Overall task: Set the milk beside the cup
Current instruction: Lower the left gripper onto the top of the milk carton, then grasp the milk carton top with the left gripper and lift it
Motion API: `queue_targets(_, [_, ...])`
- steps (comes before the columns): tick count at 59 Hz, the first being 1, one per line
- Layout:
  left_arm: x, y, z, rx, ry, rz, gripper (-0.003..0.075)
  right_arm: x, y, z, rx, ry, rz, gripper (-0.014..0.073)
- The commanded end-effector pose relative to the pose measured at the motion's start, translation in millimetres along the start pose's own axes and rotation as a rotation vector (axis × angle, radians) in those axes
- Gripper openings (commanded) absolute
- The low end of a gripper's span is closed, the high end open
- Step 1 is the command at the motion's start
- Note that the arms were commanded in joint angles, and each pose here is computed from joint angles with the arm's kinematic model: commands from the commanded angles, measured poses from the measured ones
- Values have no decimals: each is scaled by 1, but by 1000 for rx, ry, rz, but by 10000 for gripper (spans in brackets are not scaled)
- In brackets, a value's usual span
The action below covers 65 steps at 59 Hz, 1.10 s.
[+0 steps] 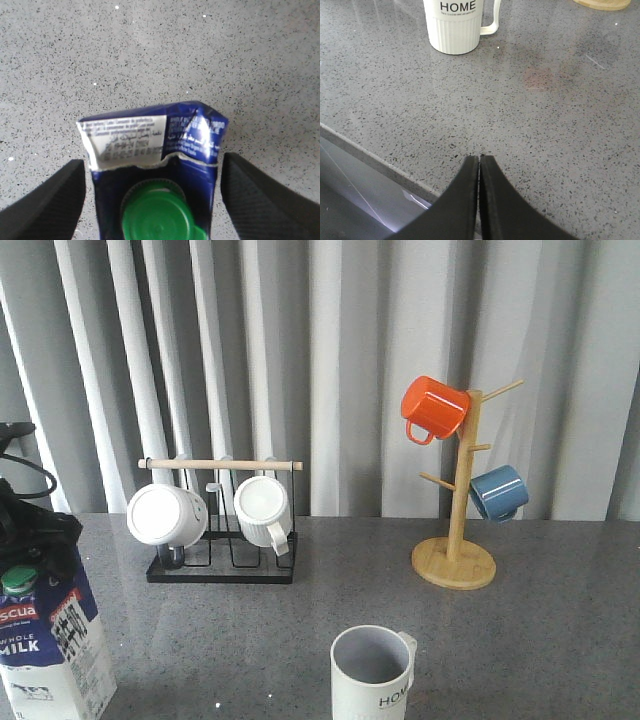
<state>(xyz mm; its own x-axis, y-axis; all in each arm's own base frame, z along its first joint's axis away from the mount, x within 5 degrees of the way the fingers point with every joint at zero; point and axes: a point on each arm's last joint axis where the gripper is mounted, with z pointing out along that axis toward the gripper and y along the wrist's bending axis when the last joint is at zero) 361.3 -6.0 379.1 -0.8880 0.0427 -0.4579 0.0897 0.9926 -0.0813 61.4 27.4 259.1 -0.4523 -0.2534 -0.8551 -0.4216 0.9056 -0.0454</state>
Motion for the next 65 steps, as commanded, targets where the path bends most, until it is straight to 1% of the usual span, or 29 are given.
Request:
queue_targets(1, [-5, -4, -15, 8, -64, -2, 545, -12, -1, -3, 12, -81, -4, -6])
queue_targets(7, [-6, -3, -6, 10, -44, -4, 527, -12, -1, -3, 12, -81, -4, -6])
queue_targets(11, [-7, -3, -4, 10, -39, -5, 491, -12, -1, -3, 13, -82, -4, -6])
queue_targets(15, [-7, -3, -4, 11, -38, -5, 431, -12, -1, -3, 13, -82, -4, -6])
queue_targets(22, [-6, -7, -11, 45, -60, -14, 277, -12, -1, -3, 13, -82, -4, -6])
queue_targets(28, [-6, -17, -23, 145, -105, -13, 141, -12, -1, -3, 13, -83, -4, -6])
queue_targets(33, [-8, -30, -34, 271, -161, 23, 55, -12, -1, -3, 13, -83, -4, -6])
queue_targets(37, [-8, -45, -43, 382, -198, 53, 3, -12, -1, -3, 13, -83, -4, -6])
queue_targets(40, [-9, -57, -49, 456, -225, 89, -8, -12, -1, -3, 13, -83, -4, -6])
queue_targets(43, [-11, -68, -56, 505, -245, 116, -8, -12, -1, -3, 13, -83, -4, -6])
queue_targets(53, [-18, -102, -71, 543, -294, 200, -7, -12, -1, -3, 12, -81, -4, -6])
queue_targets(59, [-25, -115, -74, 512, -301, 223, -6, -12, -1, -3, 12, -81, -4, -6])
queue_targets(65, [-30, -119, -68, 445, -278, 205, -6, -12, -1, -3, 11, -82, -4, -6])
